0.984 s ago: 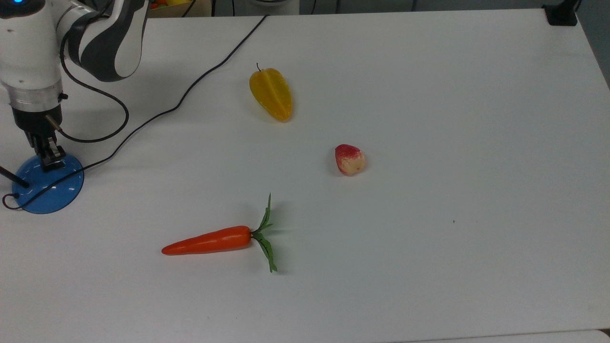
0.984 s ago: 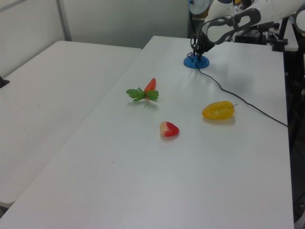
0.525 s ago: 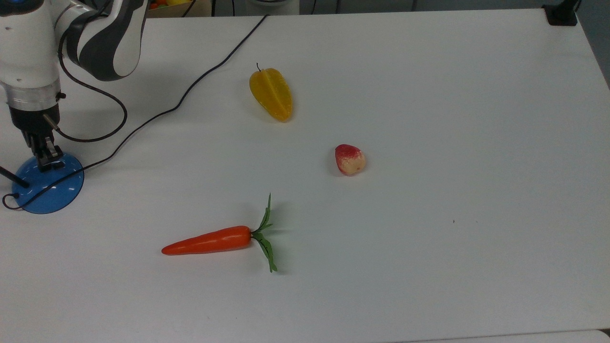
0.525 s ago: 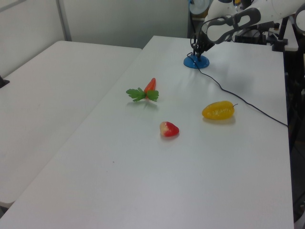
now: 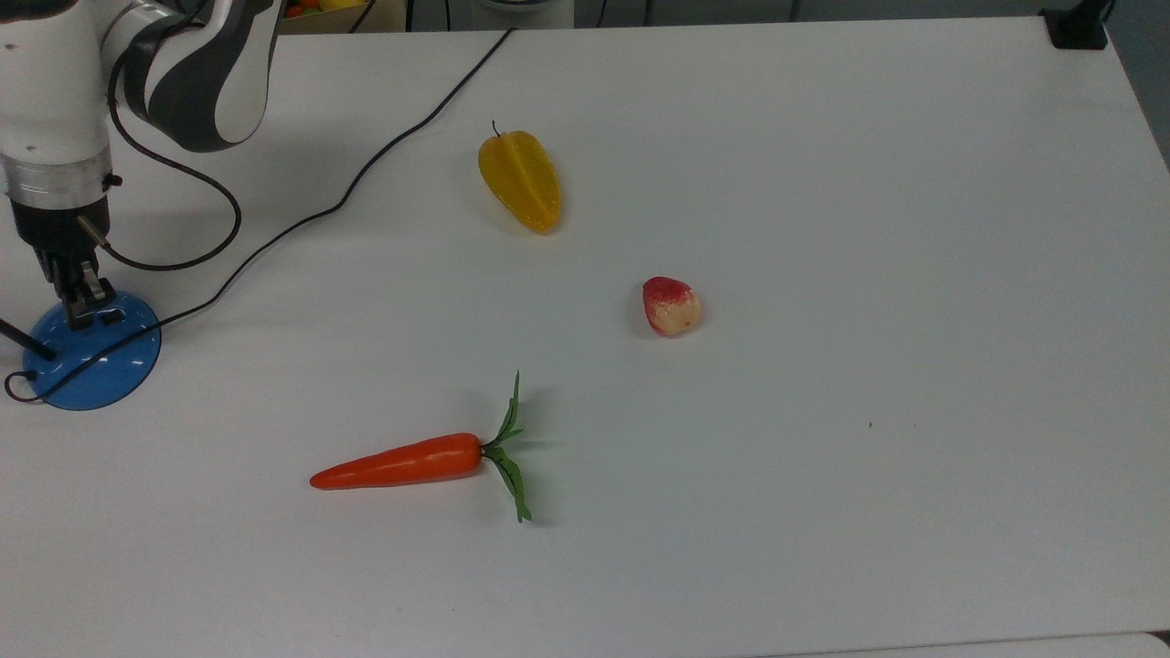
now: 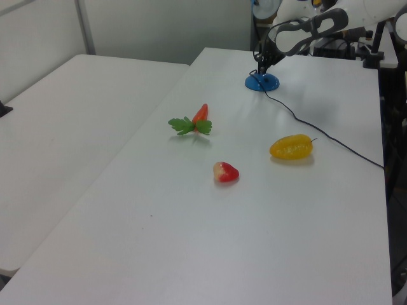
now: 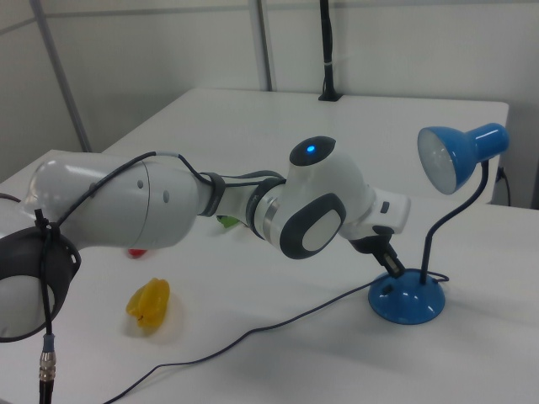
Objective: Turn on desk lamp
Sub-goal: 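Press down on the switch on the lamp base with the gripper fingers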
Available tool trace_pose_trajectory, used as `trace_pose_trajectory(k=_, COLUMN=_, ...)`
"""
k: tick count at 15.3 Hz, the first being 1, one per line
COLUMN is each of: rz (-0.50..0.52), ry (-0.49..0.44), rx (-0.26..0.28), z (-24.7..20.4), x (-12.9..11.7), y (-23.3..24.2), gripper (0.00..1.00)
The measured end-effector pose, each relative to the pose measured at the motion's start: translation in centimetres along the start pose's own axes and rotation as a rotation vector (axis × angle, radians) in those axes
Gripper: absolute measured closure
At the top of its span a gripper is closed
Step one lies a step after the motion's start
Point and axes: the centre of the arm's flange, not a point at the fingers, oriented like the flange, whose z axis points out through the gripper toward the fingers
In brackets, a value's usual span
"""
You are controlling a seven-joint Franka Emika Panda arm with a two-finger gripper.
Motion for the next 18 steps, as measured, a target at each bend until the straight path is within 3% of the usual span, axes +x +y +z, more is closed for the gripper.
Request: trace_pose_trajectory(k=18, rz=-0.021, ry=-0.064, rx=-0.012, z=0.7, x=-1.2, y=-0.8, gripper=0.99)
